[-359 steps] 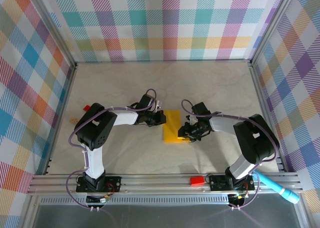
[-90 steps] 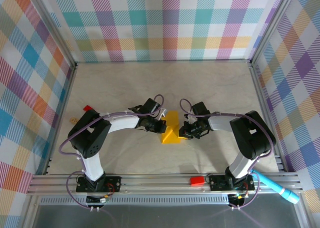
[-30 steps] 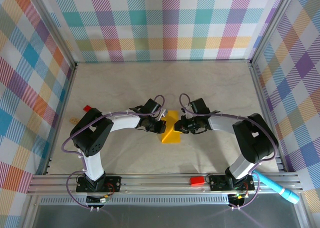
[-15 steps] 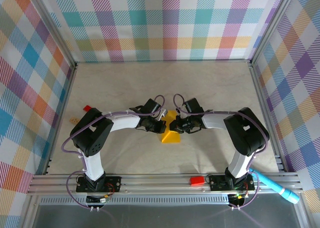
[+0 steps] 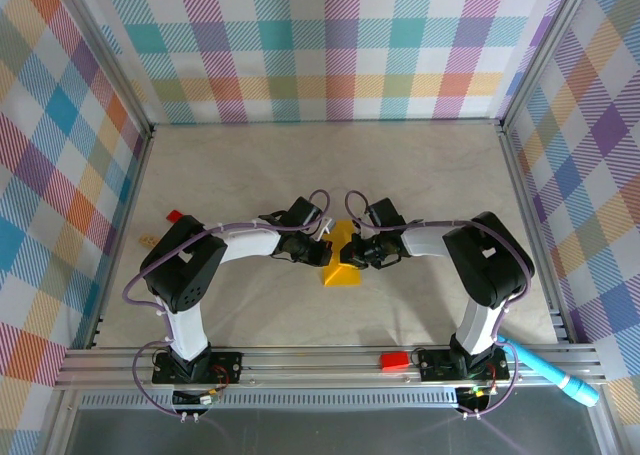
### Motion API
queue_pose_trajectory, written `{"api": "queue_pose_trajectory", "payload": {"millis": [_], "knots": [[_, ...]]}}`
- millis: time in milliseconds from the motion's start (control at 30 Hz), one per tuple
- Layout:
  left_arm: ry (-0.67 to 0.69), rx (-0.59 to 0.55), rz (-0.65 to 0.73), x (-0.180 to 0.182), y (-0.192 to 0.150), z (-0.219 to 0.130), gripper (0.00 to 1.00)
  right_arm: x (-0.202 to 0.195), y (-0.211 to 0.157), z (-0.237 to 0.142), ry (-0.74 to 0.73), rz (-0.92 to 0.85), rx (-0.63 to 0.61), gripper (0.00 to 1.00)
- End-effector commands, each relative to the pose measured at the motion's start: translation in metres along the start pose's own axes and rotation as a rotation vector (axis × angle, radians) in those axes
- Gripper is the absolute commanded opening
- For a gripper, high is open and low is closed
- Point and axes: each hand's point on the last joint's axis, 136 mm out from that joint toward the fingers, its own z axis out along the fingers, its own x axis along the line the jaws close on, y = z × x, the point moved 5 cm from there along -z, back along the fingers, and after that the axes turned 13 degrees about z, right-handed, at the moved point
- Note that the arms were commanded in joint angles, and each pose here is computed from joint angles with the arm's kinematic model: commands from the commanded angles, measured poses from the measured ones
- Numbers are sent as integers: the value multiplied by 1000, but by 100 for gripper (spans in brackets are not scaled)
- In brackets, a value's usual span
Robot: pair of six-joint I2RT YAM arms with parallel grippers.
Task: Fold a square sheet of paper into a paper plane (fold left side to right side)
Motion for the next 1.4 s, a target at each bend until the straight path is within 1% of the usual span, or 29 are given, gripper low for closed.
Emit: {"api": "queue_pose_trajectory", "payload": {"millis": [0,233,367,500,633,700,767,933,967,1067,1133,1267,1367], "knots": [[47,59,-5,9,-16,7,0,-12,-5,4,-53,25,11,0],[49,34,5,7,-9,3,1,-26,-11,5,-98,68,11,0],[42,-7,12,3,3,-6,7,-33,-15,6,-123,95,17,0],[37,-63,13,-2,20,-23,15,-38,-17,5,-145,113,13,0],[51,-99,10,-3,29,-42,17,-39,-17,4,-149,122,8,0],[50,-100,15,-6,28,-49,16,-39,-17,4,-152,123,6,0],[30,-72,5,-10,19,-54,13,-40,-18,4,-151,124,4,0],[-93,-71,-48,-28,5,-62,5,-39,-18,3,-146,123,4,0],[-133,-91,-54,-34,6,-62,4,-37,-18,2,-142,121,3,0],[-238,-95,-87,-50,4,-56,1,-36,-18,2,-136,117,3,0],[-281,-91,-99,-58,3,-49,0,-35,-18,2,-134,114,6,0],[-303,-69,-105,-65,0,-32,0,-35,-18,2,-132,116,6,0],[-297,-60,-112,-64,-2,-24,0,-35,-18,2,-134,115,8,0]]}}
